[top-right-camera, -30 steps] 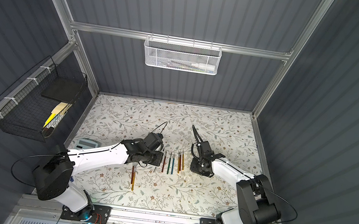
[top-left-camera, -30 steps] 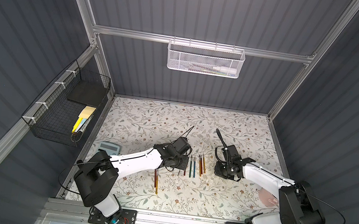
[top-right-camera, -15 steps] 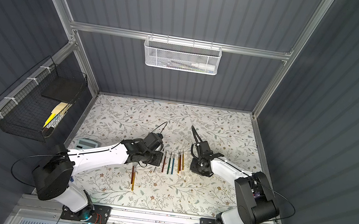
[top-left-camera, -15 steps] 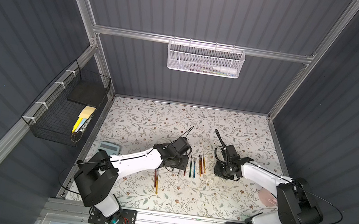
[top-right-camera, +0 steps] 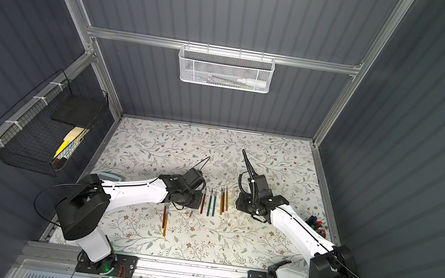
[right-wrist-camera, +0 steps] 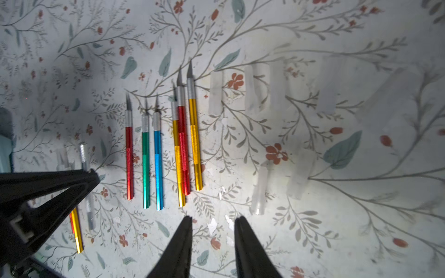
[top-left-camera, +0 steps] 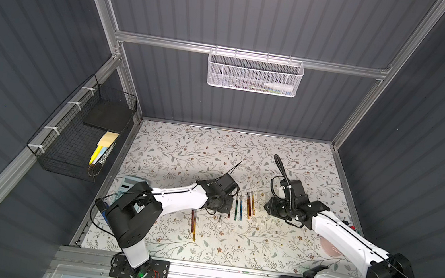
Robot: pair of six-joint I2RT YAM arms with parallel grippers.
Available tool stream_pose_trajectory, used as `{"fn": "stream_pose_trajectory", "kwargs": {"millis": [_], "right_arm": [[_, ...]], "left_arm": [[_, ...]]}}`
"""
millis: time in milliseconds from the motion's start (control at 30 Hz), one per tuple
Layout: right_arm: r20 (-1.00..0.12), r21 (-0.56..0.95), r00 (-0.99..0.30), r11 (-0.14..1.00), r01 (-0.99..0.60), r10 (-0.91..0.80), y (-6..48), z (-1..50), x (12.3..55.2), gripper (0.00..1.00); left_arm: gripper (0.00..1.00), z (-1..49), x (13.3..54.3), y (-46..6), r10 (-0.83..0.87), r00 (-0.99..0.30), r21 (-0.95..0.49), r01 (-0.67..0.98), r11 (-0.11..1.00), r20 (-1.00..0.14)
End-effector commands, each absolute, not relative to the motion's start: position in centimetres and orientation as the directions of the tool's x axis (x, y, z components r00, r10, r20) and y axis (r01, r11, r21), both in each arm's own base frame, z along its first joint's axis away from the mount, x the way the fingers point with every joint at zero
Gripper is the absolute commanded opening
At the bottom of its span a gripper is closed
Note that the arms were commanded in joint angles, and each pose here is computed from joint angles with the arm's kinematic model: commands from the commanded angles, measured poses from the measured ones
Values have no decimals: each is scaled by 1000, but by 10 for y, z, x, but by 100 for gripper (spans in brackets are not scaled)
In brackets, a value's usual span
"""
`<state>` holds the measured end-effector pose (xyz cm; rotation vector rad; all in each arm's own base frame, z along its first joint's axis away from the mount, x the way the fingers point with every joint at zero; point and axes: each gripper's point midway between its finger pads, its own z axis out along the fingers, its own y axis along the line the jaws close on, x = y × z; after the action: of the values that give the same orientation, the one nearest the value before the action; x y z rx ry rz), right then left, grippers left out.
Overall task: Remove protective caps from carving knives
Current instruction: Place the protective sleeve at the center of the board, then place the carving knife at the center of the board.
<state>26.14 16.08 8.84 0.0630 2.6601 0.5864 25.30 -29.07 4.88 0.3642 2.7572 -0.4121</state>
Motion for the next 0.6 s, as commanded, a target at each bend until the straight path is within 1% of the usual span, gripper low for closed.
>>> {"fn": "stream_pose_trajectory", "kwargs": {"millis": [0,67,200,400,567], "right_arm": [[-392,493,-917,859,-140,76,178,97,248,40],[-399,545,-915,818,-183,61,187,105,241,46],[-416,602,-908,764,-233,51,196,117,233,69],[-425,614,-903,752,-241,58,196,119,230,99],[-428,616,-902,752,-237,66,195,119,229,99]], "left_arm": [[0,48,266,-292,150,-920,-229,244,942,-363],[0,42,268,-291,135,-926,-223,223,949,-352],[0,33,268,-293,121,-935,-223,203,953,-335],[0,28,271,-291,102,-939,-216,180,960,-329],[0,22,271,-294,95,-946,-223,170,960,-311]]}}
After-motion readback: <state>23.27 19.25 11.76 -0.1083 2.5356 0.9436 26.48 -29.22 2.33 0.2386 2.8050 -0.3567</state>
